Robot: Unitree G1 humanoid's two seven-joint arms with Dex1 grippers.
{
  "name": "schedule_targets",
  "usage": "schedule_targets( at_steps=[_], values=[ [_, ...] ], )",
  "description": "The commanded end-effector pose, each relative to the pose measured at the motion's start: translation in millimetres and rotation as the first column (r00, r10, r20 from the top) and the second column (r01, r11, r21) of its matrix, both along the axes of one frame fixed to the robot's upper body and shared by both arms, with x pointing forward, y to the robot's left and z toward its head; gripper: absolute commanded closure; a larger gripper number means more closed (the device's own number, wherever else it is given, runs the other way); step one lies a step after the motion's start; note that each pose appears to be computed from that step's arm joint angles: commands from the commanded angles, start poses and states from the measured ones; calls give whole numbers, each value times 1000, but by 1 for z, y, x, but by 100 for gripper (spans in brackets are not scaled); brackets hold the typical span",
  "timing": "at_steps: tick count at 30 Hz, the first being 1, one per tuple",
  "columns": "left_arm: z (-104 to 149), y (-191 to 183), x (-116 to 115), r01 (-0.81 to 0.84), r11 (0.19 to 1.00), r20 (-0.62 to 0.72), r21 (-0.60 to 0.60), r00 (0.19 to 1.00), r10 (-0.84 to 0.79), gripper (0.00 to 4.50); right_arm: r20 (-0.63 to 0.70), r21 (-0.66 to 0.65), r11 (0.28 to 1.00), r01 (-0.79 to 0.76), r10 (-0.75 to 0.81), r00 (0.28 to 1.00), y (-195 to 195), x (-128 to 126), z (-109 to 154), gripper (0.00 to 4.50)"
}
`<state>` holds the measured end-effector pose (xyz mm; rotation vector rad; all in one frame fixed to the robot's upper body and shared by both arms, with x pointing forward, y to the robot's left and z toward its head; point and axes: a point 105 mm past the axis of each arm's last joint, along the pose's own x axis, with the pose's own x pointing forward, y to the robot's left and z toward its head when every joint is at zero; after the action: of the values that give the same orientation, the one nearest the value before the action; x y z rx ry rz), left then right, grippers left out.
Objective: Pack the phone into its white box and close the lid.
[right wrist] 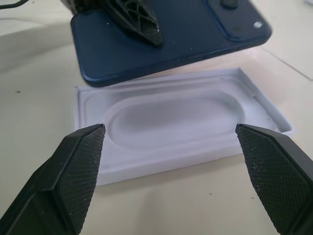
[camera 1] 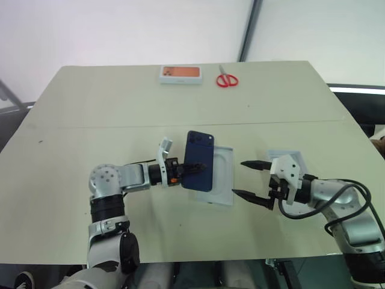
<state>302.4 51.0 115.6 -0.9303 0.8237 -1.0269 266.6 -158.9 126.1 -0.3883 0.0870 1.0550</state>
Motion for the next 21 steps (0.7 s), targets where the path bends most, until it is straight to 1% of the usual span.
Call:
schedule_targets(
  at_steps=[1,3,5,7,9,12,13,17,20,21],
  values=[
    [22,-6,6,-5,997,51,-76,999,9,450,56,-25,1000,-19,20,998,2,-4,9,4],
    [32,0,13,-39,993,73,-109,996,47,450,25,-9,999,-48,48,999,8,-9,10,4],
    [35,4,14,-44,993,85,-106,995,53,450,-3,-1,997,-81,81,997,14,-15,10,4],
    [37,11,15,-46,994,92,-101,994,55,450,-40,-16,992,-122,121,992,30,-20,1,4],
    [39,19,15,-35,994,90,-104,995,44,450,-112,3,995,-99,98,989,41,-17,-9,4],
    [43,23,17,-45,994,110,-101,992,56,450,-139,-18,994,-107,103,985,52,-16,-17,4],
    [44,24,17,-44,994,113,-102,992,56,450,-138,-48,992,-121,113,984,55,-16,-21,4],
    [42,25,16,-47,994,115,-94,992,58,450,-171,-98,984,-146,128,977,63,-13,-30,4],
    [40,23,13,-43,994,115,-98,992,54,450,-190,-184,967,-179,143,971,59,-17,-42,4],
    [39,22,12,-41,994,115,-97,992,52,450,-196,-203,961,-188,148,969,58,-19,-45,27]
  ],
)
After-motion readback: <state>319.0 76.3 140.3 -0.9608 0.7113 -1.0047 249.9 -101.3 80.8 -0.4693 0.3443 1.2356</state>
